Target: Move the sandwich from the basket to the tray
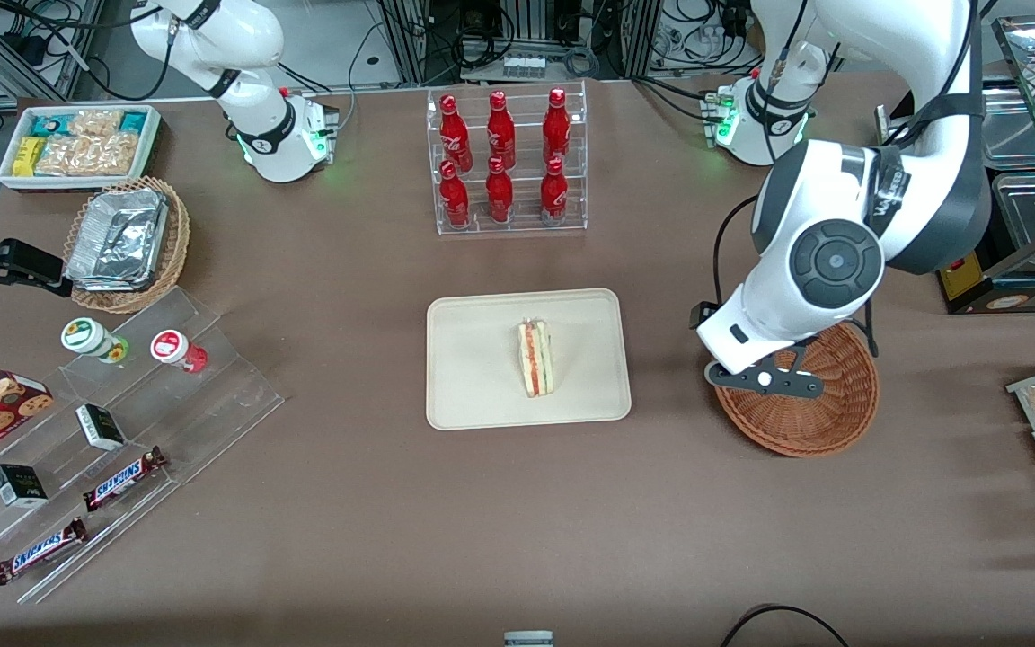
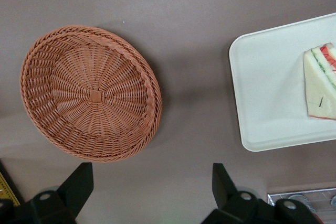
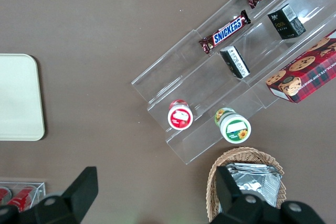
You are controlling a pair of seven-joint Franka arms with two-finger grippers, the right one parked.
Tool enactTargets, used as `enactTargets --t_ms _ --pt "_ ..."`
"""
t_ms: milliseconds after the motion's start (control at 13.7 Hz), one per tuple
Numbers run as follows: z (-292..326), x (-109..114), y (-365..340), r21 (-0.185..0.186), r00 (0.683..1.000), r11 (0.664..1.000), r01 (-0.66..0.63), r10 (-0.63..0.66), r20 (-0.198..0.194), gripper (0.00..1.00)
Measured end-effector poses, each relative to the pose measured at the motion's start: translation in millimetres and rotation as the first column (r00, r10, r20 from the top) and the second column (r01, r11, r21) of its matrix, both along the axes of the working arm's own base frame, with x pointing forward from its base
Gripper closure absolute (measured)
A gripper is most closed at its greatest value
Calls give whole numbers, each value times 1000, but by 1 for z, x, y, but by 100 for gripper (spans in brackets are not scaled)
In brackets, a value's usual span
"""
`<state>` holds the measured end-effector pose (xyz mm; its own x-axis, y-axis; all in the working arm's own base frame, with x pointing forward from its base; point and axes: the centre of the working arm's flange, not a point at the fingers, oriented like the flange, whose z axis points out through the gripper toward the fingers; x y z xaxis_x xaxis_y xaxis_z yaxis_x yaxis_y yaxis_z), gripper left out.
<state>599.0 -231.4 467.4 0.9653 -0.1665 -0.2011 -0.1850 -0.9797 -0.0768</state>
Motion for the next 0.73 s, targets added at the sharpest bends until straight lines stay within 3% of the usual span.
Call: enactTargets --t_ms 292,730 --pt "16 11 44 -72 999 996 -53 52 -5 0" --pt "51 7 117 -133 996 988 -79 75 -39 0"
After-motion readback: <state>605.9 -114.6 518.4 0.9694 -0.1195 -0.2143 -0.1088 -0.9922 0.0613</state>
